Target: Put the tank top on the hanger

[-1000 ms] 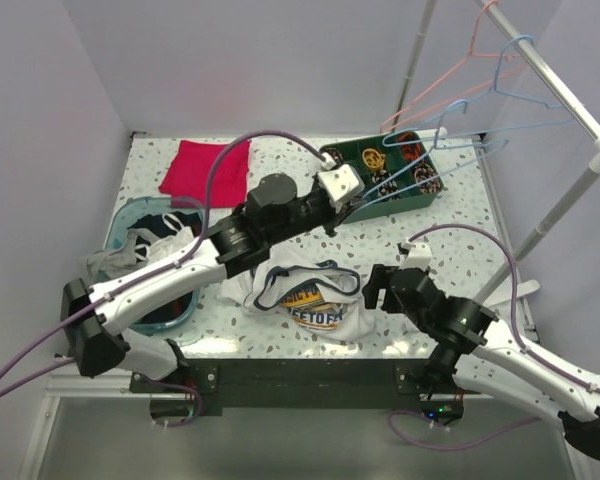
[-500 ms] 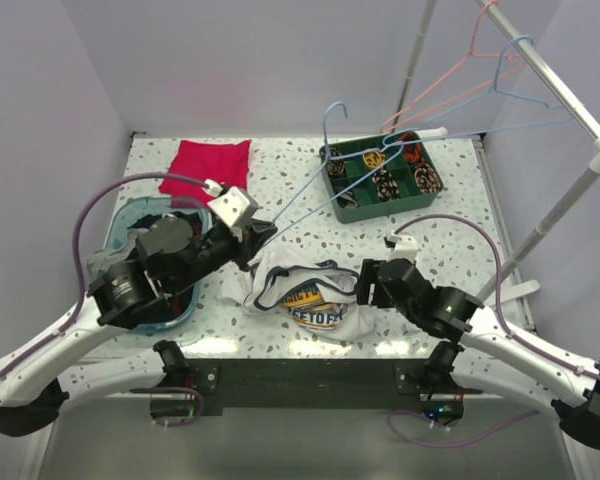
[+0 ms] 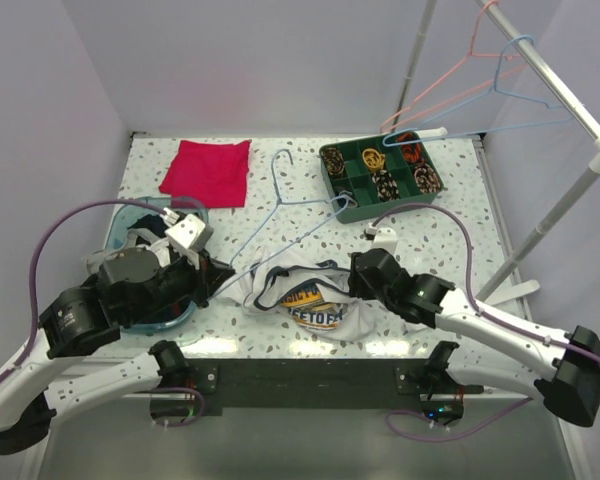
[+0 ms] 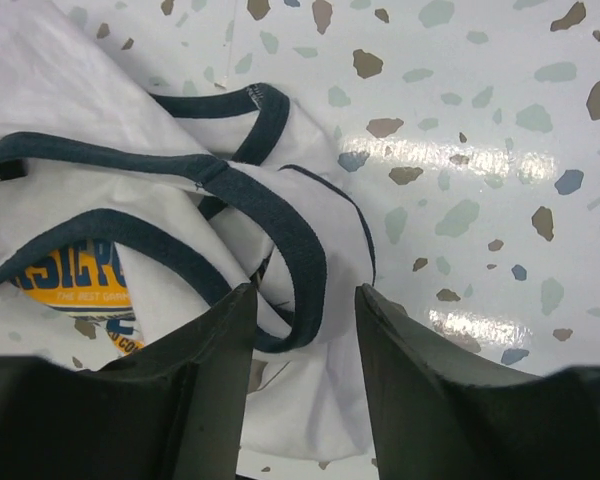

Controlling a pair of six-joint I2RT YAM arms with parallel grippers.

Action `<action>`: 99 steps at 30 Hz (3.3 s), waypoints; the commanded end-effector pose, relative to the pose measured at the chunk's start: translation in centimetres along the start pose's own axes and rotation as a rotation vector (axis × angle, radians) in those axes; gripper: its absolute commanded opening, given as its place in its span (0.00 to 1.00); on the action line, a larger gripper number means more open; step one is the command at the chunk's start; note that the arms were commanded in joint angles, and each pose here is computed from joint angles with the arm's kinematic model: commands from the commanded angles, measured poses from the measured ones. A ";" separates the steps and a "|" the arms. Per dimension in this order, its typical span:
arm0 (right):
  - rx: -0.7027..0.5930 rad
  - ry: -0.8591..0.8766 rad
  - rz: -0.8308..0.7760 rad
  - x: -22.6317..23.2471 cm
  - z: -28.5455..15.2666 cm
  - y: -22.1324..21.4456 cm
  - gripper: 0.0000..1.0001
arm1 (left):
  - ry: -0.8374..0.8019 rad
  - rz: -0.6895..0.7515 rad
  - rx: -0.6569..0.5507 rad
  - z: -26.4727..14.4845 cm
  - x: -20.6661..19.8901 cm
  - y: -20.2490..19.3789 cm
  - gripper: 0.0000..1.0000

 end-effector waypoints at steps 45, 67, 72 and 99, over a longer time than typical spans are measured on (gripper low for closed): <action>-0.071 -0.117 -0.082 -2.6 0.8 8.8 0.00 | -0.117 0.163 0.209 2.7 -1.6 -0.8 0.00; -0.153 -0.065 -0.062 -3.3 -3.4 10.2 0.00 | -0.213 0.121 0.058 9.3 -1.8 -3.3 0.00; -0.163 -0.064 -0.063 -3.4 -4.1 10.7 0.00 | -0.208 0.136 -0.002 10.5 -1.3 -3.9 0.00; -0.532 0.326 -0.215 -0.5 -7.9 14.3 0.63 | -0.299 0.123 -0.214 14.9 -0.3 -6.9 0.00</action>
Point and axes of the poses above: each gripper's point midway between its finger pads, its own z axis out along the fingers, its own x axis along the line the jaws close on, y = z × x, the point moved 8 cm from there along -z, back along the fingers, and after that the axes turned 15 degrees about -z, right-handed, at the moved point
